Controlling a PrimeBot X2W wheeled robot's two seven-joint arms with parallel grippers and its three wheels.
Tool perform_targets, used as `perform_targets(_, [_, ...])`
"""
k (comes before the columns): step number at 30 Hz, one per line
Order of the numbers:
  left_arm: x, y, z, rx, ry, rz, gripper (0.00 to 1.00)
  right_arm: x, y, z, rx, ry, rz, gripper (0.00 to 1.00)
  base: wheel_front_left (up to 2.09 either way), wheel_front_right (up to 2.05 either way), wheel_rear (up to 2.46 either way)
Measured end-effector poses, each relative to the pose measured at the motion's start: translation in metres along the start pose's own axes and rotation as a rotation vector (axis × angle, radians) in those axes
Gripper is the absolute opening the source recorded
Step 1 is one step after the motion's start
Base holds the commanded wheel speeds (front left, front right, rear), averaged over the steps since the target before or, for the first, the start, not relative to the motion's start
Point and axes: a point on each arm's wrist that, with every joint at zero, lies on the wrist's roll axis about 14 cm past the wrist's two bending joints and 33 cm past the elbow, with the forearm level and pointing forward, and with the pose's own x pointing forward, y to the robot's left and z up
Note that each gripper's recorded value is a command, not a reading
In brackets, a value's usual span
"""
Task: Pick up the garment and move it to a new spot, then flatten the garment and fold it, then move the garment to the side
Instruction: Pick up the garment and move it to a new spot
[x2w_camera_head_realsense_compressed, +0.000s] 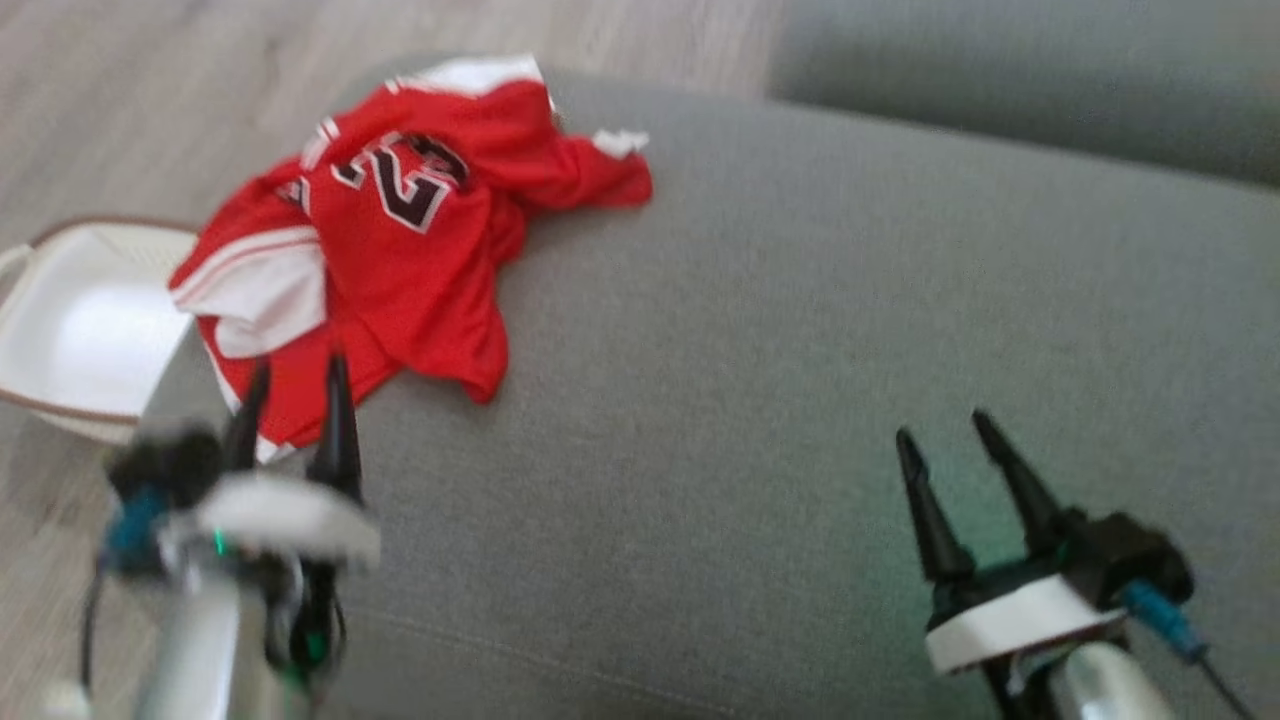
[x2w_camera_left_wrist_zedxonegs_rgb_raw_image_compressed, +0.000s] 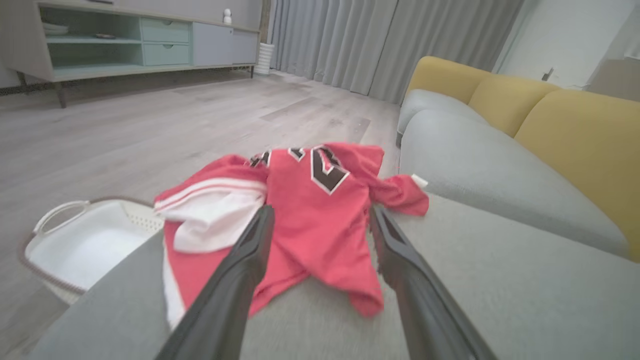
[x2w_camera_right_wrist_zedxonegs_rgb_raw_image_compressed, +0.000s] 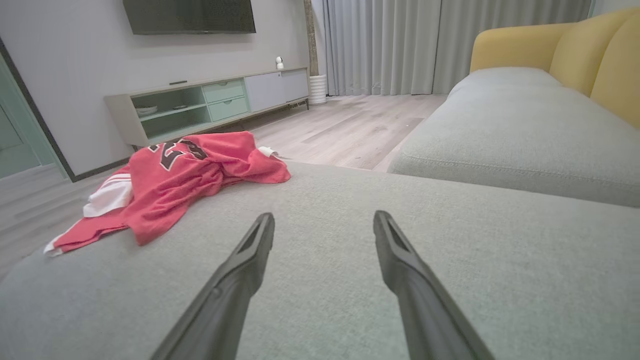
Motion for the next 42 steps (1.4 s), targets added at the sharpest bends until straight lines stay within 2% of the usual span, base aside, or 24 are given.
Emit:
perform_targets(7, [0.112, -0.034, 0.044, 0.096, -0.017, -0.101, 1.00, 0.030, -0.043, 0.001, -0.074, -0.023, 0.012, 1.00, 0.00, 0.00, 0.00])
perform_targets(10, [0.153, -0.041, 0.035, 0.142, 0.053, -0.116, 1.00, 0.039, -0.059, -0.005, -0.087, -0.011, 0.013, 1.00, 0.00, 0.00, 0.00])
perform_targets(12, [0.172, -0.041, 0.013, 0.175, 0.150, -0.111, 1.00, 0.043, -0.067, -0.011, -0.090, 0.003, 0.013, 1.00, 0.00, 0.00, 0.00])
perform_targets(18, [0.196, -0.021, -0.059, 0.302, 0.407, -0.066, 1.00, 0.046, -0.088, -0.022, -0.089, 0.034, -0.008, 1.00, 0.00, 0.00, 0.00])
perform_targets(26, [0.220, -0.013, -0.080, 0.418, 0.507, -0.016, 1.00, 0.028, -0.098, -0.027, -0.092, 0.085, -0.039, 1.00, 0.00, 0.00, 0.00])
perform_targets(27, [0.217, -0.010, -0.086, 0.426, 0.540, -0.011, 0.97, 0.025, -0.098, -0.028, -0.091, 0.094, -0.042, 1.00, 0.00, 0.00, 0.00])
perform_targets(28, [0.212, -0.007, -0.092, 0.434, 0.577, -0.006, 0.35, 0.023, -0.098, -0.028, -0.093, 0.098, -0.043, 1.00, 0.00, 0.00, 0.00])
perform_targets(29, [0.207, -0.005, -0.098, 0.445, 0.609, -0.005, 0.00, 0.022, -0.098, -0.025, -0.097, 0.093, -0.046, 1.00, 0.00, 0.00, 0.00])
perform_targets(35, [0.196, -0.007, -0.104, 0.460, 0.637, -0.025, 0.00, 0.017, -0.099, -0.011, -0.117, 0.073, -0.058, 1.00, 0.00, 0.00, 0.00])
perform_targets(38, [0.200, -0.013, -0.093, 0.440, 0.580, -0.042, 0.00, 0.012, -0.098, -0.007, -0.122, 0.071, -0.063, 1.00, 0.00, 0.00, 0.00])
perform_targets(42, [0.216, -0.030, -0.052, 0.378, 0.435, -0.079, 0.00, 0.008, -0.095, 0.002, -0.118, 0.045, -0.079, 1.00, 0.00, 0.00, 0.00])
